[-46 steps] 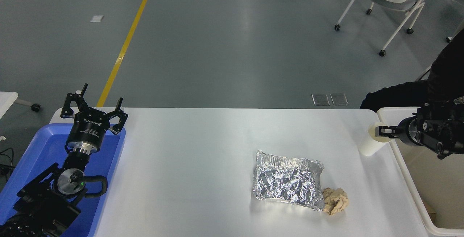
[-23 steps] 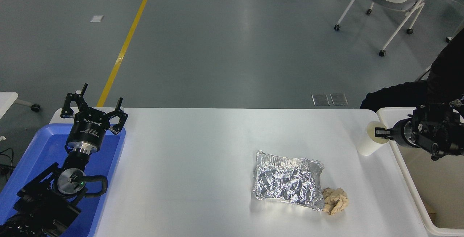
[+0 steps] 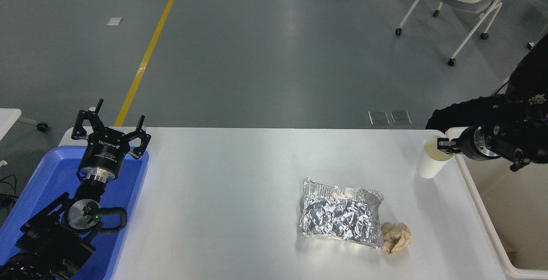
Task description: Pick up paper cup place in dustbin
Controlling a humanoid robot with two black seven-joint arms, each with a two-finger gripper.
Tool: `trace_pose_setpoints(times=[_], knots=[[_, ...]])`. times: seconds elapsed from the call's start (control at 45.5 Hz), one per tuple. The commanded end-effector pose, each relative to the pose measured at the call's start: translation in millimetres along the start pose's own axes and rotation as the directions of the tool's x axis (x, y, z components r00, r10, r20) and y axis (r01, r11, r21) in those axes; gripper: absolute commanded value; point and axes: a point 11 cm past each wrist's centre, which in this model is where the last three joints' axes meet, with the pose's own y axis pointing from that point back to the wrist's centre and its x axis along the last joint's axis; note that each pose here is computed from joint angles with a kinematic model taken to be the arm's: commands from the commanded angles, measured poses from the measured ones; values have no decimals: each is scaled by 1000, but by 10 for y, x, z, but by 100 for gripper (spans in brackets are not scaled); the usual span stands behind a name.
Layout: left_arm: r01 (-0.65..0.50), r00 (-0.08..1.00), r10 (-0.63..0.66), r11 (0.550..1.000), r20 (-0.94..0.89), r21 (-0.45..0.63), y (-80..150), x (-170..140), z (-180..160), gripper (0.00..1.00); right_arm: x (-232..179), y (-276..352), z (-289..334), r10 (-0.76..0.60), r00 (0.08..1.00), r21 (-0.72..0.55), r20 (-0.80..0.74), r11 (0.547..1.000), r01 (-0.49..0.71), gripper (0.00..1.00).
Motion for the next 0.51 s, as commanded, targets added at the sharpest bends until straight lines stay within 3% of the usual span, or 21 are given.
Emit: trace_pose_setpoints(times=[0.0,0.484], knots=[[-1,1000,1,1000,1,1,4,4,-3,100,384,948,-52,-13,999,27,-41,1000,15,0],[-1,1000,1,1000,1,2,4,4,-3,100,760,1944,-348,31,989,3,-143,1000,-31,0]])
